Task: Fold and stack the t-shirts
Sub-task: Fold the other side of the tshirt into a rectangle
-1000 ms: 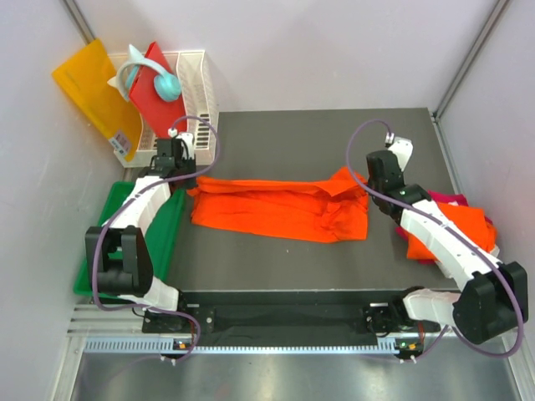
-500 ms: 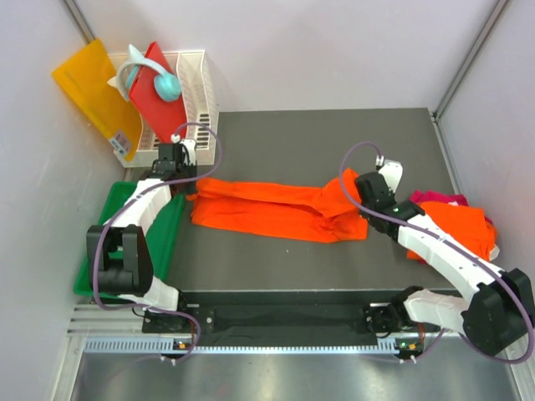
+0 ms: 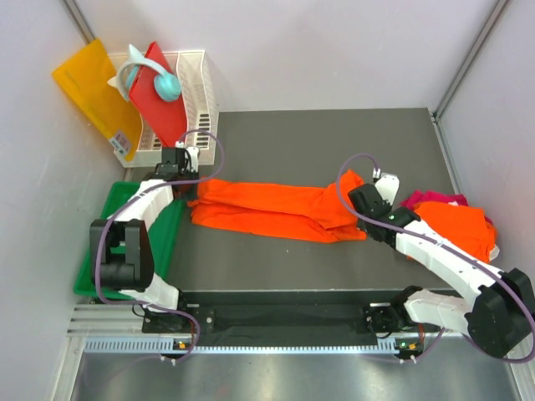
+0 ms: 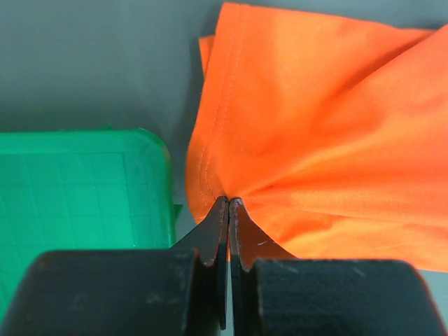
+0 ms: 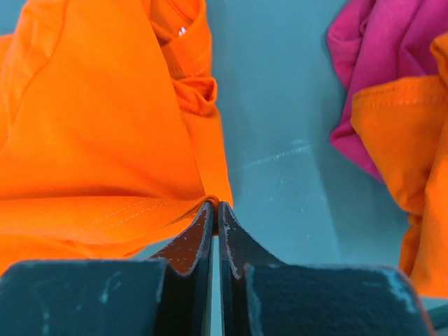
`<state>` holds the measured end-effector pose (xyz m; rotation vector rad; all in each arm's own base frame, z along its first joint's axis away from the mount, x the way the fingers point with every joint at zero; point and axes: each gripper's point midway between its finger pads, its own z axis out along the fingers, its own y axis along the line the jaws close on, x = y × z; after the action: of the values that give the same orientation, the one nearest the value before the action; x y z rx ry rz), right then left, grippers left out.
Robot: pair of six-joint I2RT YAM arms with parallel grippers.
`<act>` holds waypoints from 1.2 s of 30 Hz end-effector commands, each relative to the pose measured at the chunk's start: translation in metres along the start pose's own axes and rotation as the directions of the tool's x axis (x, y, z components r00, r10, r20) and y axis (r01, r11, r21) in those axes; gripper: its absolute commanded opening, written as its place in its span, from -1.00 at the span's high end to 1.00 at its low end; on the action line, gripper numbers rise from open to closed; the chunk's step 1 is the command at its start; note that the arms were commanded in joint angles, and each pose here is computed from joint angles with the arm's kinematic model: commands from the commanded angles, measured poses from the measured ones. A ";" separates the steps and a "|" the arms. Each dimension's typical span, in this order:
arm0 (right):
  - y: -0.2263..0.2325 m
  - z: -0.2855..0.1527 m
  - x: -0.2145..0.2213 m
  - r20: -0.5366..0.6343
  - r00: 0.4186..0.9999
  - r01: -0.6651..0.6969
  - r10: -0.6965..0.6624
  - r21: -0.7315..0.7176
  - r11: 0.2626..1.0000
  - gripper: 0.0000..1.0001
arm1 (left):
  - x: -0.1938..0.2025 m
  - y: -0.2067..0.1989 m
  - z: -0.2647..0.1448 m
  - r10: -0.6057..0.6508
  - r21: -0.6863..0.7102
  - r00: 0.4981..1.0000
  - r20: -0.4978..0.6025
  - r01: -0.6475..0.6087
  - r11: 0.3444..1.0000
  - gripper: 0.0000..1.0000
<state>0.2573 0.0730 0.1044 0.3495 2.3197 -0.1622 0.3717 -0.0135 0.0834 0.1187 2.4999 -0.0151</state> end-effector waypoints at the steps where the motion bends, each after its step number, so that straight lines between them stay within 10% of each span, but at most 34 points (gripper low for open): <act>1: -0.011 -0.005 0.011 -0.016 1.000 -0.001 0.002 0.041 0.999 1.00 | 0.008 0.001 0.004 0.012 0.010 1.000 -0.024 -0.012 1.000 1.00; 17: -0.013 -0.006 0.037 -0.109 0.994 0.010 -0.003 0.064 0.998 1.00 | 0.029 -0.002 0.018 0.029 0.037 0.994 -0.101 -0.025 0.999 0.75; 23: 0.027 -0.012 -0.019 0.033 0.998 -0.046 0.049 -0.074 0.996 -0.15 | -0.020 -0.012 -0.004 0.003 0.090 0.999 0.050 -0.008 0.996 -0.26; 26: 0.051 -0.013 -0.051 0.061 0.998 -0.005 0.010 -0.090 0.996 -0.28 | -0.057 -0.019 -0.017 -0.019 0.128 0.992 0.127 0.003 0.992 -0.44; 36: 0.103 0.033 -0.096 0.064 0.998 0.004 0.005 -0.142 0.990 0.00 | -0.083 -0.031 0.021 -0.050 0.192 0.996 0.080 0.034 0.981 -0.29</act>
<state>0.3430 0.1401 0.1570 0.2745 2.2472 -0.0252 0.4405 -0.0431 0.1434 0.1460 2.3453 -0.2070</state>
